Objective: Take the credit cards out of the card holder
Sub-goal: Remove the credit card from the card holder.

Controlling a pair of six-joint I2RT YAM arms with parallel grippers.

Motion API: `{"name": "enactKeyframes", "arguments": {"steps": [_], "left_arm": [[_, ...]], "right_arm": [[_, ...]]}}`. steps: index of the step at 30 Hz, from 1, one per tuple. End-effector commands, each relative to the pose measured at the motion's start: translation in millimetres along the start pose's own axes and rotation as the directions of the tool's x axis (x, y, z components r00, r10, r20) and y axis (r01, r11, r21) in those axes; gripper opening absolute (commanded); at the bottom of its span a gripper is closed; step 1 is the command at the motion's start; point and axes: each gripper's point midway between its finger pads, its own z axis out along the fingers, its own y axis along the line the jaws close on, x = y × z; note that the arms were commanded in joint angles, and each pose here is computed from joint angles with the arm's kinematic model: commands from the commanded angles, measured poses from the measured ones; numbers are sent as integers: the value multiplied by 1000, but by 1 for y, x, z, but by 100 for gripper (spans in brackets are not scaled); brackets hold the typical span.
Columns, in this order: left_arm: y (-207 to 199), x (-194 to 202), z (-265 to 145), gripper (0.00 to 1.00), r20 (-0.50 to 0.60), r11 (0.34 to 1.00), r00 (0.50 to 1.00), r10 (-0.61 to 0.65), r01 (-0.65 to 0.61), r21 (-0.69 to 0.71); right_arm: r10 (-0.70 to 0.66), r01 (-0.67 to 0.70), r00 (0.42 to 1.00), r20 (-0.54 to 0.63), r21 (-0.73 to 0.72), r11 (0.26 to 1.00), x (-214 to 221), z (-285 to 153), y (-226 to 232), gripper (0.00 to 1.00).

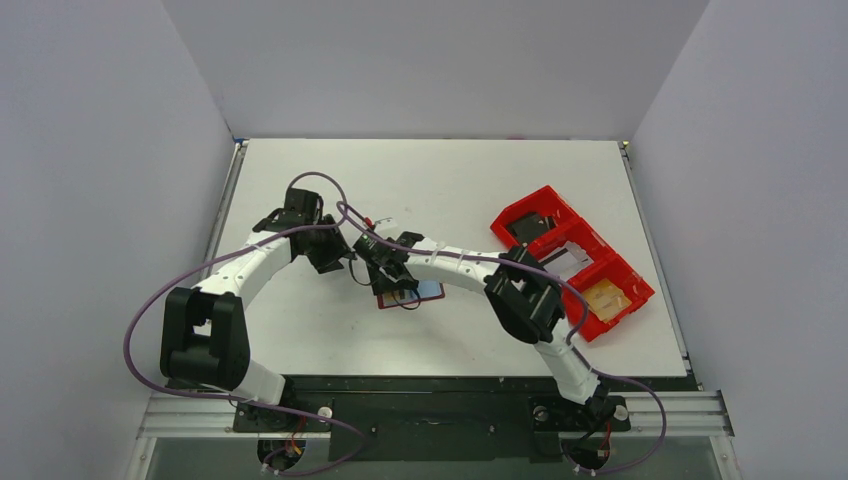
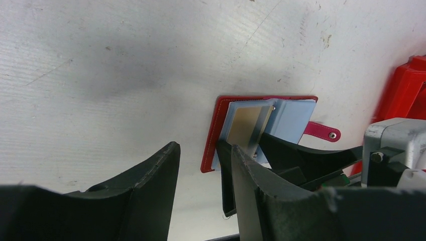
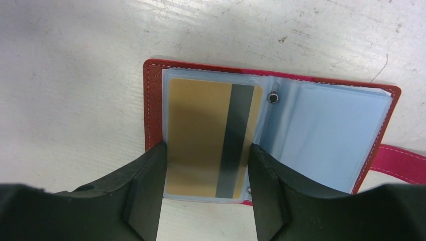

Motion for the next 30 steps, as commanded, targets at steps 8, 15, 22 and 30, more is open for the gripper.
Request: {"name": "enactKeyframes", "arguments": {"steps": [8, 15, 22, 30], "left_arm": [[-14, 6, -1, 40, -27, 995, 998, 62, -59, 84], [-26, 27, 7, 40, -96, 989, 991, 92, -80, 123], [-36, 47, 24, 38, -158, 986, 984, 83, -59, 155], [-33, 58, 40, 27, -194, 990, 979, 55, -28, 138]], "right_arm": [[140, -149, 989, -52, -284, 947, -4, -13, 6, 4], [243, -257, 965, -96, -504, 825, -13, -22, 12, 1], [291, -306, 949, -124, -582, 753, -17, -26, 13, 0], [345, -355, 927, -144, -628, 692, -21, -26, 9, 0]]}}
